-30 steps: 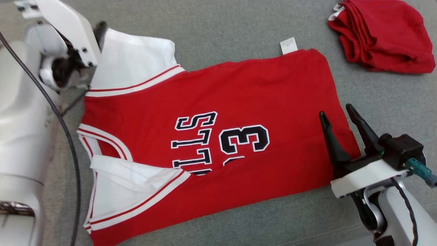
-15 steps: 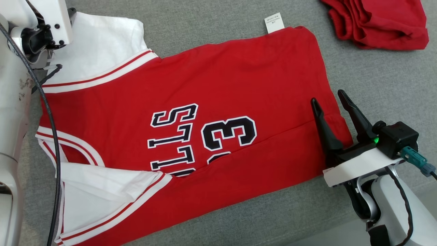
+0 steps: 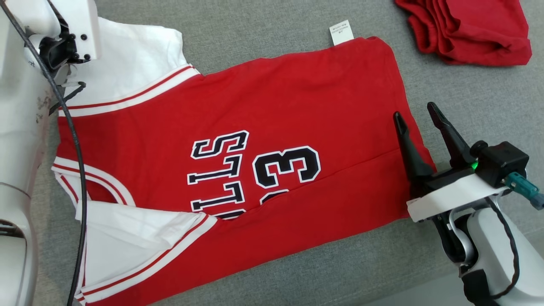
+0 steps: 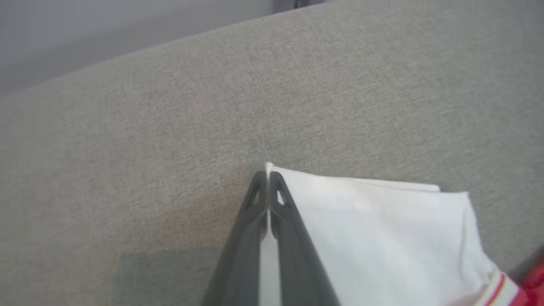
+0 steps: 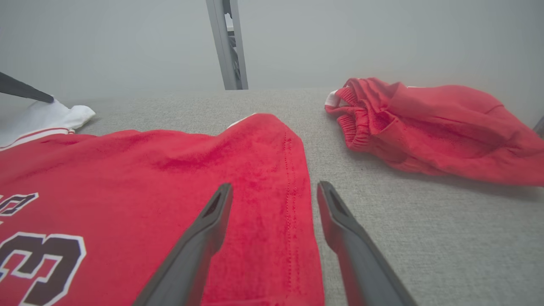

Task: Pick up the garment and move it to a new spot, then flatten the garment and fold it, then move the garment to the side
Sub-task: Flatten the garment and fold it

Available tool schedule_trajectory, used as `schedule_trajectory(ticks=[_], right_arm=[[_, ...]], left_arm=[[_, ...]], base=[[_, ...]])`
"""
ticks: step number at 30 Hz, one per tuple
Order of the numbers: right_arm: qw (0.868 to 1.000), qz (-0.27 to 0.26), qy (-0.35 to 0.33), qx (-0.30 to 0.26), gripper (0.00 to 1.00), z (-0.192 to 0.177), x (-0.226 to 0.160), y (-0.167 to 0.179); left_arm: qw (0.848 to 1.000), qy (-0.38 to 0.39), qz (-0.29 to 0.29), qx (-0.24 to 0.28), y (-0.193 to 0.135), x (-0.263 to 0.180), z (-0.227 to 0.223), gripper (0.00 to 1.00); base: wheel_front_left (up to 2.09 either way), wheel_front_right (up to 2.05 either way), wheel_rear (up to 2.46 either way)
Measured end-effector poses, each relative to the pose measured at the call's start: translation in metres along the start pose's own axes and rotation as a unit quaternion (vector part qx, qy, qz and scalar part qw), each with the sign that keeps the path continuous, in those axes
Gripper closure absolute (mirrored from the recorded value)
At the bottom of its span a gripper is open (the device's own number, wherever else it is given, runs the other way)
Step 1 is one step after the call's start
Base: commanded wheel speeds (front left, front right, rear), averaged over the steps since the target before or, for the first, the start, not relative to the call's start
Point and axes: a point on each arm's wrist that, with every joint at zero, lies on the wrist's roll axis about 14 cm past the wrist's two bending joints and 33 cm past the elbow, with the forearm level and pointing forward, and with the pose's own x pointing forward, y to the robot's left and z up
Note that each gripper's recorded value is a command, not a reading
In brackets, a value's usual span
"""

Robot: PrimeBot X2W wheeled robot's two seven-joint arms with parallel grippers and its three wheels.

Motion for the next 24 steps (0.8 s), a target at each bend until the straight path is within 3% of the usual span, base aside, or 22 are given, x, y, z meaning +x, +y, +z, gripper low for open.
schedule_trajectory(ticks=[4,12,24], right_arm=[[1.000,0.006,0.012,0.027,0.00,-0.004,0.012,0.003],[0.993,0.031,0.107,0.050,0.00,0.013,0.063,-0.001],[0.957,0.053,0.284,0.031,0.00,0.015,0.093,-0.003]], left_arm=[[1.000,-0.021,-0.002,0.012,-0.001,-0.011,0.009,1.00],[0.999,-0.032,-0.002,0.026,0.001,-0.023,0.012,1.00],[0.998,-0.034,0.002,0.045,0.005,-0.029,0.009,1.00]], base=[[0.00,0.00,0.00],[0.00,0.00,0.00],[0.00,0.00,0.00]])
